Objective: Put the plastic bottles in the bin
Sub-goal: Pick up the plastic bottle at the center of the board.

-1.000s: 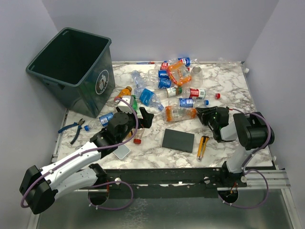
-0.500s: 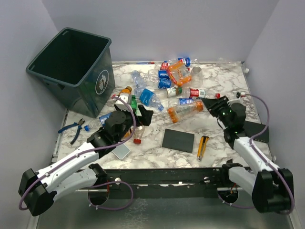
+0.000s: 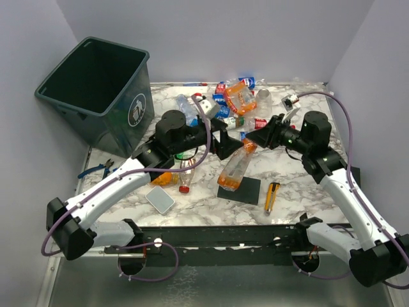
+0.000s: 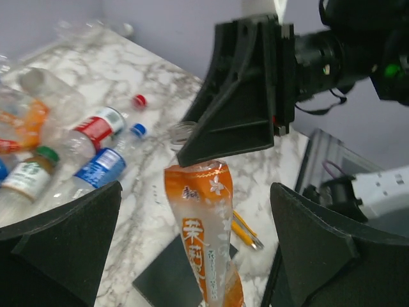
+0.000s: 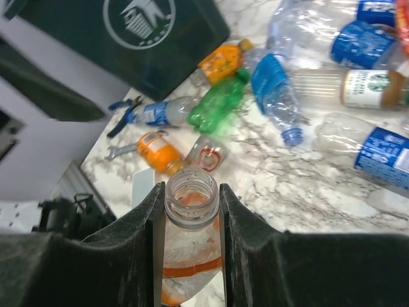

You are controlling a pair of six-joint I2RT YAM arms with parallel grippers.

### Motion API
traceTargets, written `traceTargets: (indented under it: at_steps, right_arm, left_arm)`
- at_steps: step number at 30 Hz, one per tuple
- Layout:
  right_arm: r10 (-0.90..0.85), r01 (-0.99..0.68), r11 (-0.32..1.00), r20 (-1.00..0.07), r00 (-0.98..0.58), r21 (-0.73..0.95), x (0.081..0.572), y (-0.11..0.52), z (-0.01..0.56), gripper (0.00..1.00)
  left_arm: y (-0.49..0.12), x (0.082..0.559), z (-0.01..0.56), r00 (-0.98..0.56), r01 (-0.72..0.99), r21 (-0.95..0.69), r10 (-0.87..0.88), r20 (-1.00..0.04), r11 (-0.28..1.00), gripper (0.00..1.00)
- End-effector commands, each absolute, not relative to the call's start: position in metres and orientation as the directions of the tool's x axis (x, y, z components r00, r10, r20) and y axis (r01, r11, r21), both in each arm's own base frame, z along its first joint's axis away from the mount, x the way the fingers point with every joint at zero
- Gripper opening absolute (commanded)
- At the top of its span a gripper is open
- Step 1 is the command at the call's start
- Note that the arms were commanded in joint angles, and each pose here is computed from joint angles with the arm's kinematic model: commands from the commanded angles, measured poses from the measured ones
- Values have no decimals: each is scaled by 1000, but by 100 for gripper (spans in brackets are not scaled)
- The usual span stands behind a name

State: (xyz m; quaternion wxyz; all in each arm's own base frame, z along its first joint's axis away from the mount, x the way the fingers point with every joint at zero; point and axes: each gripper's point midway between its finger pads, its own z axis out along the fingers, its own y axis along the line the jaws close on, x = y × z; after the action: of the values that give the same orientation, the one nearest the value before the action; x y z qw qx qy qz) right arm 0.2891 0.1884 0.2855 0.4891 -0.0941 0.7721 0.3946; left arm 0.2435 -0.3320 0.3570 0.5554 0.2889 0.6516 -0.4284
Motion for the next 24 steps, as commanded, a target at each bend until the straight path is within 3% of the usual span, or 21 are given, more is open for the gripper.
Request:
traceTargets:
  at_steps: [1, 13, 15, 19, 22, 23, 24]
  right_arm:
    - [136, -684, 564, -869, -476, 462, 263, 211, 309, 1]
    - [115, -775, 483, -907, -405, 407, 253, 236, 347, 1]
    - [111, -786, 471, -911, -397, 400, 250, 242, 352, 1]
    - [111, -788, 468, -911, -397, 401, 249, 246, 355, 1]
    - [125, -786, 464, -908, -399, 409, 245, 246, 360, 3]
    - [132, -785, 463, -907, -399, 413, 244, 245, 362, 13]
    - [139, -785, 462, -908, -396, 413, 242, 244, 365, 30]
  left_arm:
    - [-363, 198, 326, -348, 925, -331, 66, -935, 188, 99]
    - [-370, 190, 288, -442, 891, -416, 141, -886, 180, 98]
    - [-372, 195, 283, -451, 884, -419, 142, -881, 208, 88]
    - [-370, 209, 280, -447, 871, -401, 122, -886, 283, 51]
    - [-367, 214, 283, -435, 869, -386, 105, -894, 309, 37]
    - [-366, 214, 285, -428, 870, -382, 95, -899, 312, 33]
    - [-366, 215, 287, -422, 871, -377, 85, -903, 314, 30]
